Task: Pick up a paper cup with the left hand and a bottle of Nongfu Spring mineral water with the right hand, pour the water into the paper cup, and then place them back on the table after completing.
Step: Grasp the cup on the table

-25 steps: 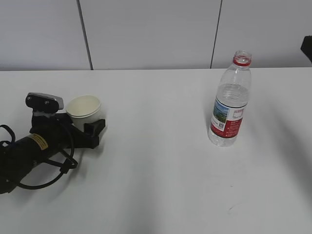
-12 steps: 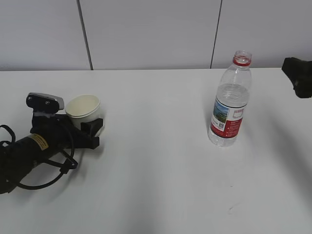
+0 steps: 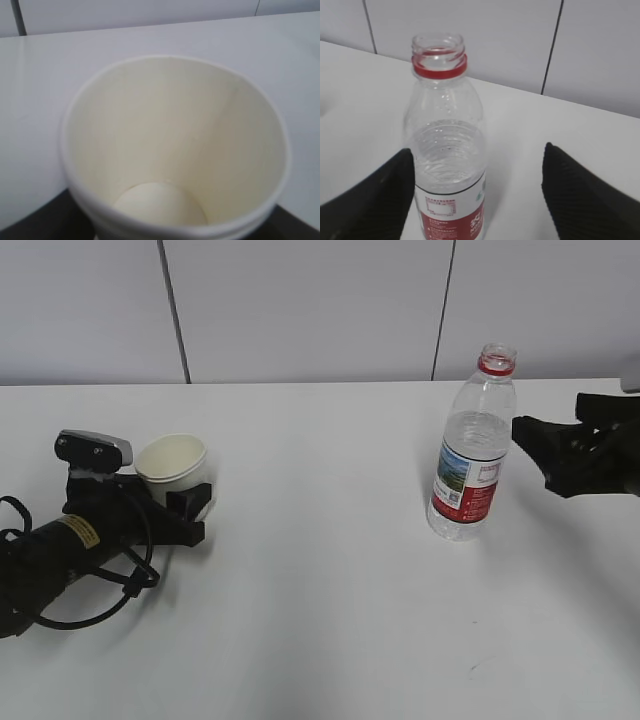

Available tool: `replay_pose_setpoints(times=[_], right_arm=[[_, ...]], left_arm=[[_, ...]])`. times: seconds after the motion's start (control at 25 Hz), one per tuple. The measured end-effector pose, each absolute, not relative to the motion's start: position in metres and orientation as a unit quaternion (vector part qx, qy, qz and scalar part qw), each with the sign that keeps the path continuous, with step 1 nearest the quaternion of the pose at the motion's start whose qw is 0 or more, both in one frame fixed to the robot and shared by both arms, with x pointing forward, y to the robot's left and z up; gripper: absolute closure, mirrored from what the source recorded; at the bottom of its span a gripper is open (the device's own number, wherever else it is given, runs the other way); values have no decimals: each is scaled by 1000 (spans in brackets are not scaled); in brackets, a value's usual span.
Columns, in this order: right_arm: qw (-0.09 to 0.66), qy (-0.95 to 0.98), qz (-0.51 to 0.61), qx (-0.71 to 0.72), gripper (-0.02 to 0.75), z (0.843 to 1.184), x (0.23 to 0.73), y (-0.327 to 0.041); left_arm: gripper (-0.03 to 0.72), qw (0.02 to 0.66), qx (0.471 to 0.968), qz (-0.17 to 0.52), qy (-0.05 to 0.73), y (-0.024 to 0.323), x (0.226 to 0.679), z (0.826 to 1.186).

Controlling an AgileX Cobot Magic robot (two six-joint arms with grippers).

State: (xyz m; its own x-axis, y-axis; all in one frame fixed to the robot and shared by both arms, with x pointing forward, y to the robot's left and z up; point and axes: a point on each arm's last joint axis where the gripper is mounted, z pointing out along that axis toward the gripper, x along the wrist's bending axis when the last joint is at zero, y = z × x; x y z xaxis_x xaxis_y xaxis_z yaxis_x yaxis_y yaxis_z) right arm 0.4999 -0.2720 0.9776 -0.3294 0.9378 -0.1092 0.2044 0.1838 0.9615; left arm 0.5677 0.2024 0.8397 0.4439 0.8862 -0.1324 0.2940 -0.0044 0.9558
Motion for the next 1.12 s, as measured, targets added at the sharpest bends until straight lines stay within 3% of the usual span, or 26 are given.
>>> replay_pose_setpoints(times=[1.12], right_arm=[[345, 646, 523, 436, 153, 930, 519, -265]], left_arm=[[260, 543, 654, 273, 450, 202, 568, 840]])
